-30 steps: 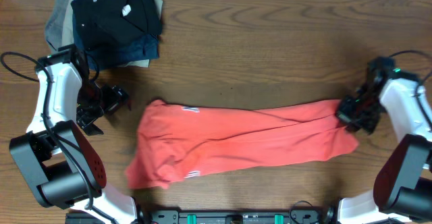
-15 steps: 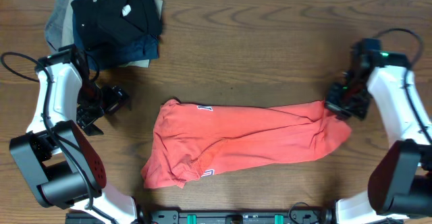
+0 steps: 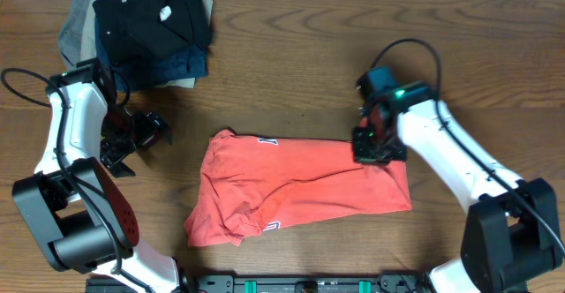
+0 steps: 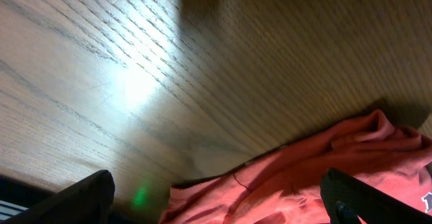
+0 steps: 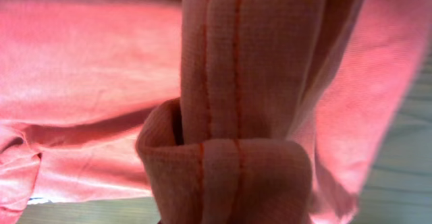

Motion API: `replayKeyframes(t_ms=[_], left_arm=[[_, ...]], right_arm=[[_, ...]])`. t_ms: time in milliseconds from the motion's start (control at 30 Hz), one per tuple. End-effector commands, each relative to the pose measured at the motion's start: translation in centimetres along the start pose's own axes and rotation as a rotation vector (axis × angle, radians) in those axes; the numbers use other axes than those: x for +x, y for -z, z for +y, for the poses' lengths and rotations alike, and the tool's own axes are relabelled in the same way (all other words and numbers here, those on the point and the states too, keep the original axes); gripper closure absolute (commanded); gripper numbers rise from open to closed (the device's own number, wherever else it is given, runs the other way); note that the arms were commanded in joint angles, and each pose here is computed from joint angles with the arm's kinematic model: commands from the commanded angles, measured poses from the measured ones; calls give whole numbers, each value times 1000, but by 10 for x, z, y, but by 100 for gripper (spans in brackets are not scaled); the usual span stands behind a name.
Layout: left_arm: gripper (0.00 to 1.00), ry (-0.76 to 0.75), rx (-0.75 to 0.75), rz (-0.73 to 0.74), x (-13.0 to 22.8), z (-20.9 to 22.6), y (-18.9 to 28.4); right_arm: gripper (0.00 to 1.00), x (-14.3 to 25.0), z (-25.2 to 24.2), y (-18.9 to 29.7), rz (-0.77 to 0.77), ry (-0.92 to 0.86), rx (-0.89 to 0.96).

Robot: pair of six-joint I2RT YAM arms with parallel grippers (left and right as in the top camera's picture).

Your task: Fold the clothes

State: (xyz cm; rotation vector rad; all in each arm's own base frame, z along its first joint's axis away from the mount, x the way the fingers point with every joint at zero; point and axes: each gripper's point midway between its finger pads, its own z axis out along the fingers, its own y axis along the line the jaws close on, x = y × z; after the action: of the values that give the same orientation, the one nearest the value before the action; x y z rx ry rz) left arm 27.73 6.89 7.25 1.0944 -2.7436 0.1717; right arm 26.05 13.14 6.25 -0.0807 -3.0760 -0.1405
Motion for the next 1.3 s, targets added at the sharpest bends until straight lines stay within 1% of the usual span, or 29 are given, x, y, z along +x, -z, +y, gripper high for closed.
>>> replayKeyframes(t_ms=[0, 133, 300, 333, 367, 400, 467, 533, 667, 833, 933, 967, 1000, 1033, 1067, 1100, 1200, 1267], left_arm=[[2, -13, 2, -1, 3, 0, 1], [2, -13, 2, -1, 3, 0, 1], [2, -13, 2, -1, 3, 0, 1], [2, -13, 3, -1, 3, 0, 1], [2, -13, 3, -1, 3, 0, 1], [2, -13, 3, -1, 3, 0, 1], [2, -13, 2, -1, 3, 0, 1], [2, -13, 3, -1, 3, 0, 1], [2, -13, 2, -1, 3, 0, 1], [2, -13, 2, -1, 3, 0, 1], [2, -13, 2, -1, 3, 0, 1], [2, -13, 2, -1, 3, 0, 1], [2, -13, 2, -1, 3, 0, 1], [2, -13, 2, 0, 3, 0, 1], [2, -13, 2, -1, 3, 0, 1], [2, -13, 2, -1, 3, 0, 1], [2, -13, 2, -1, 3, 0, 1], [2, -12, 2, -1, 3, 0, 1]], right_arm=[[98, 9, 15, -7, 9, -38, -18], [98, 15, 40, -11, 11, -14, -85], [98, 24, 55, -14, 13, 8, -87], [96, 27, 57, -15, 17, 12, -85], [91, 30, 58, -16, 21, 15, -82], [80, 32, 60, -17, 24, 17, -80], [67, 36, 64, -18, 25, 34, -80], [62, 38, 67, -18, 24, 48, -81], [58, 43, 70, -18, 37, 60, -85], [58, 35, 55, -4, 57, 68, -68], [51, 28, 41, 1, 63, 45, -60], [50, 26, 36, 1, 66, 35, -60], [50, 25, 33, 1, 68, 31, -59], [53, 24, 30, 1, 68, 34, -60], [58, 23, 28, 1, 69, 42, -59], [61, 23, 28, 0, 69, 52, -59], [62, 29, 29, -5, 83, 81, -53], [60, 36, 34, -10, 93, 101, -62]])
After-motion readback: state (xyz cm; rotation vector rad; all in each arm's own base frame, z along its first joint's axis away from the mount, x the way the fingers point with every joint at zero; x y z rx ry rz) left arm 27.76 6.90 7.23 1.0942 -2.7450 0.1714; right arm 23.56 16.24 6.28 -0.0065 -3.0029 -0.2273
